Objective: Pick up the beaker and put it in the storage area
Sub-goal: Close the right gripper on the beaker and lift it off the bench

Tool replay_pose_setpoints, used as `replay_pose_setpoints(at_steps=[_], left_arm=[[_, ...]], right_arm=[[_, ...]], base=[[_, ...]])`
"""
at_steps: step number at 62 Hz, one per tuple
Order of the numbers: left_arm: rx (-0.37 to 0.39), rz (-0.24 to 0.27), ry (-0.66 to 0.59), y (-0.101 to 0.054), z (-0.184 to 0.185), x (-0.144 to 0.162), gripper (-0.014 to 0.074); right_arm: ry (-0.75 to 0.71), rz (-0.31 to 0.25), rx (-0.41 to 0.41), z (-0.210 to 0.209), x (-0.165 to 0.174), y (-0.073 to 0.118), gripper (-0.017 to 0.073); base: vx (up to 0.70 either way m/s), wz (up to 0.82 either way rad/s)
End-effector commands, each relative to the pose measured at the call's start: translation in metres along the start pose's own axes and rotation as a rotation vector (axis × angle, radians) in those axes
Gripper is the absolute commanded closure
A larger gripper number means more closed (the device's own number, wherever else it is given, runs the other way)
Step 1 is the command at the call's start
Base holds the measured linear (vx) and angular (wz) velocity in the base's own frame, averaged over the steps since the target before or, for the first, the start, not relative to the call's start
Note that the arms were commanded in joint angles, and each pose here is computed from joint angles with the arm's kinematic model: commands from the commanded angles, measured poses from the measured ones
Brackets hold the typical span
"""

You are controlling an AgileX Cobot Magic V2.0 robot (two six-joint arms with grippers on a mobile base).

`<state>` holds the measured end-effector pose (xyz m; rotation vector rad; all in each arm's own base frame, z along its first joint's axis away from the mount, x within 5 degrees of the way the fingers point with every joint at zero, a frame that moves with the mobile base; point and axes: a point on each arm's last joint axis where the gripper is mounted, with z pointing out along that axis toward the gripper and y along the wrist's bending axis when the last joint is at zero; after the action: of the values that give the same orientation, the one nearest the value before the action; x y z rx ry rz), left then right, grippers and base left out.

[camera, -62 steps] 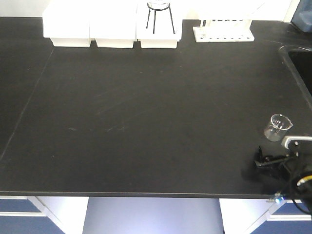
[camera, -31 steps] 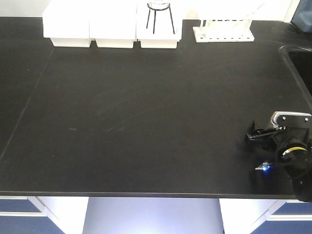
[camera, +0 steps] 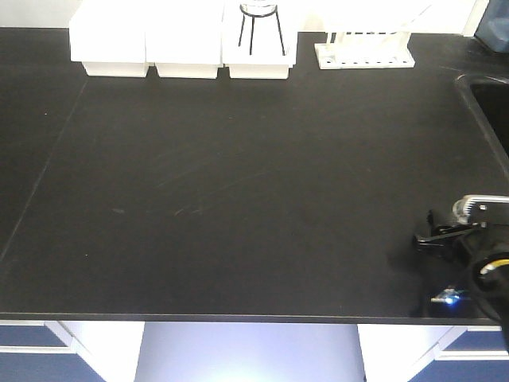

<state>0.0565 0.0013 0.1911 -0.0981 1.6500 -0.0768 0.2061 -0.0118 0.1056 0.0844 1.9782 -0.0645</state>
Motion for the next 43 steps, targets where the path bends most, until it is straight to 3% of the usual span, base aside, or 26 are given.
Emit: replay_pose_setpoints(at_steps=[1,9,21,32,38,43], left_arm=[[0.030,-0.011,-0.078,-0.002,0.000,-0.001,0.0602],[0.030,-0.011,-0.078,-0.002,0.000,-0.001,0.0602],[0.030,-0.011,-0.078,-0.002,0.000,-0.001,0.0602],[0.030,-0.011,-0.078,-0.002,0.000,-0.001,0.0602],[0.030,-0.011,-0.078,-0.002,0.000,-0.001,0.0602],[0.030,-0.011,-0.078,-0.002,0.000,-0.001,0.0602]], right_arm=[[-0.168,0.020,-0.003,-0.019,-0.026,-0.001,0.0562],[-0.141,0.034,-0.024,-0.036,-0.041,0.000,0.0563],[-0.073,-0.020,-0.071,-0.065,-0.073,0.004,0.0563],[-0.013,-0.002,-0.047,-0.114,-0.111,0.000,0.0563],[-0.010,-0.036,-0.038,-0.138,-0.117,-0.002,0.0563],[-0.035,-0.027,-0.037,-0.156,-0.117,-0.003,0.0563]], base=[[0.00,0.00],[0.00,0.00],[0.00,0.00],[0.00,0.00],[0.00,0.00],[0.00,0.00]])
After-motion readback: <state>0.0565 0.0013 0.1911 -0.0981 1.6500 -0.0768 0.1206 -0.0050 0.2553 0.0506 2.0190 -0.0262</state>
